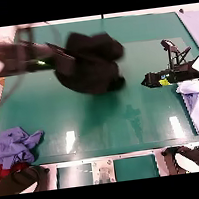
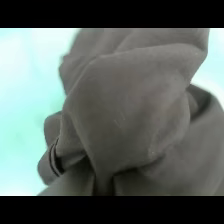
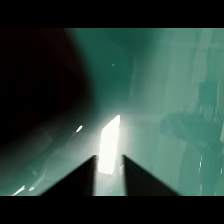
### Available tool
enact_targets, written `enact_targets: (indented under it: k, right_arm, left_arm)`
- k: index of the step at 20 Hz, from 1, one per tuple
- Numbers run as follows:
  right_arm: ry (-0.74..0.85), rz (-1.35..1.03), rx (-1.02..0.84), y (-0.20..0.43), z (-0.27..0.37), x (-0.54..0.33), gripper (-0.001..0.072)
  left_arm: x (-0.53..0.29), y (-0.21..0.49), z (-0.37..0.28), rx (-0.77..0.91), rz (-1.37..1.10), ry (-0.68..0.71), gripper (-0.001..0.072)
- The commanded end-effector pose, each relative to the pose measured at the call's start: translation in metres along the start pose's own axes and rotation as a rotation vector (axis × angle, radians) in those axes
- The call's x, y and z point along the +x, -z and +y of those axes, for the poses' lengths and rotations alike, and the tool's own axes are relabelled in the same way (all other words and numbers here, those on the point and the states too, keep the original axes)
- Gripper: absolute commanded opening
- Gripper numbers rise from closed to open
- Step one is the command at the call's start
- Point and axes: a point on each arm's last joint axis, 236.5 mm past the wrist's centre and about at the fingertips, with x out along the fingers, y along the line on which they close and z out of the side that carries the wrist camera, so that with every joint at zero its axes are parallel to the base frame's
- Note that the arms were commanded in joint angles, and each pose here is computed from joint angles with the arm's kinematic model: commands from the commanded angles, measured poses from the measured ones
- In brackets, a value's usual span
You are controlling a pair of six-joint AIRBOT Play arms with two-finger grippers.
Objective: Fold the shirts.
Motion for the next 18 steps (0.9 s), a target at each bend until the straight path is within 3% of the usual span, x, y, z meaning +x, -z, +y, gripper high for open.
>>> enact_targets:
  k: [1, 2, 7, 9, 10, 11, 12, 14, 18]
  right_arm:
    - [-0.001, -0.050, -0.008, -0.018, 0.003, -0.015, 0.0367]
    - [0.004, -0.078, -0.003, -0.028, 0.001, -0.024, 0.0431]
    - [0.056, -0.048, 0.216, -0.044, -0.073, -0.035, 0.0431]
    - [0.052, 0.065, 0.298, -0.024, -0.104, -0.007, 0.0416]
    - [0.045, 0.118, 0.316, -0.013, -0.113, 0.012, 0.0346]
    - [0.037, 0.153, 0.338, -0.005, -0.119, 0.030, 0.0277]
    - [0.010, 0.184, 0.357, 0.003, -0.121, 0.049, 0.0258]
    - [-0.083, 0.222, 0.408, 0.010, -0.112, 0.080, 0.0262]
    - [-0.197, 0.230, 0.418, 0.006, -0.091, 0.134, 0.0269]
  left_arm:
    - [0.079, 0.056, -0.025, -0.070, 0.209, 0.106, 0.0662]
    - [0.093, 0.074, -0.020, -0.111, 0.283, 0.102, 0.0720]
    - [0.071, 0.120, 0.054, -0.260, 0.493, 0.012, 0.0720]
    - [0.053, 0.161, 0.069, -0.350, 0.644, 0.016, 0.0720]
    - [0.054, 0.179, 0.068, -0.391, 0.685, 0.035, 0.0720]
    - [0.063, 0.195, 0.060, -0.440, 0.695, 0.071, 0.0719]
    - [0.079, 0.205, 0.046, -0.499, 0.671, 0.126, 0.0719]
    - [0.113, 0.214, 0.022, -0.641, 0.556, 0.233, 0.0719]
    - [0.155, 0.236, 0.006, -0.769, 0.468, 0.273, 0.0719]
